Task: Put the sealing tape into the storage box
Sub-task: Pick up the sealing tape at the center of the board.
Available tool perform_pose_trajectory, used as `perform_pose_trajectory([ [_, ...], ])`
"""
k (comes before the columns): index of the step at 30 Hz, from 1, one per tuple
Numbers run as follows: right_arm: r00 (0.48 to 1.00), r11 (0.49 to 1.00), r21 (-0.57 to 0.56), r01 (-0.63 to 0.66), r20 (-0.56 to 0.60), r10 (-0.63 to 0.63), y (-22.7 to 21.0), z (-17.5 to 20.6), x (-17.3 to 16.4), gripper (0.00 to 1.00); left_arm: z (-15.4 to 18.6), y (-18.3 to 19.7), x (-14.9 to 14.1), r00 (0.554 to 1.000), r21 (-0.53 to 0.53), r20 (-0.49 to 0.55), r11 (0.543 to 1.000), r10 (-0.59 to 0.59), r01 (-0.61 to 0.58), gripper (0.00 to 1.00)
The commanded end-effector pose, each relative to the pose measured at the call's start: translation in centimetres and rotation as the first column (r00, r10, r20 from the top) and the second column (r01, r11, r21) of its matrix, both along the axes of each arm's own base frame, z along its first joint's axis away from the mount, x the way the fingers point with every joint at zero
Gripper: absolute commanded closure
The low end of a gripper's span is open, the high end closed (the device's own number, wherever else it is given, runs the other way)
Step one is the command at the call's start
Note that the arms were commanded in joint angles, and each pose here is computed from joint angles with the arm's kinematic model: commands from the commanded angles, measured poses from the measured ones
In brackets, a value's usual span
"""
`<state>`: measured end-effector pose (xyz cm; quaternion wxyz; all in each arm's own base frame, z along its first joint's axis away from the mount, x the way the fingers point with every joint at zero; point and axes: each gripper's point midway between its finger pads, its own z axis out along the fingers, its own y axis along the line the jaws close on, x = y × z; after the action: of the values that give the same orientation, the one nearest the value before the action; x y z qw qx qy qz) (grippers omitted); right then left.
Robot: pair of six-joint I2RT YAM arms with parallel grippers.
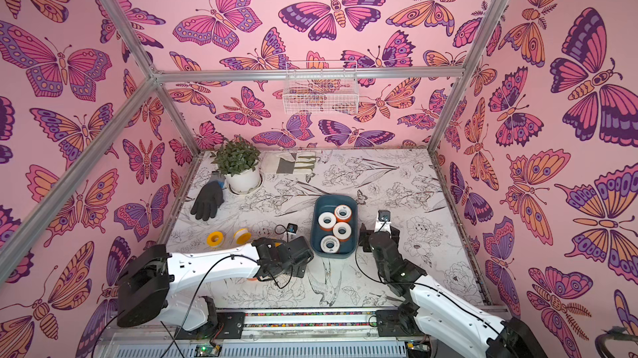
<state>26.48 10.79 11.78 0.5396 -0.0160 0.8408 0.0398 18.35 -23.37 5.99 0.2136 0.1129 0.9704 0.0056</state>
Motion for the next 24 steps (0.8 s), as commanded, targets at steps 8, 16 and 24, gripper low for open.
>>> perform_pose_trajectory([
  [8, 1.000, 1.000, 0.007, 0.011, 0.005, -0.011, 0.2, 0.8, 0.5, 0.13, -1.3, 0.6, 0.1, 0.998, 0.043, 0.004, 0.997, 0.057, -0.057, 0.00],
  [16, 1.000, 1.000, 0.006, 0.013, 0.003, -0.013, 0.1, 0.8, 0.5, 0.13, -2.8, 0.7, -0.6, 0.998, 0.076, -0.027, 0.996, 0.055, -0.053, 0.02],
  [24, 1.000, 1.000, 0.004, 0.014, 0.001, -0.014, 0.2, 0.7, 0.5, 0.14, -3.5, 0.9, -0.9, 0.998, 0.096, -0.045, 0.994, 0.048, -0.043, 0.12],
])
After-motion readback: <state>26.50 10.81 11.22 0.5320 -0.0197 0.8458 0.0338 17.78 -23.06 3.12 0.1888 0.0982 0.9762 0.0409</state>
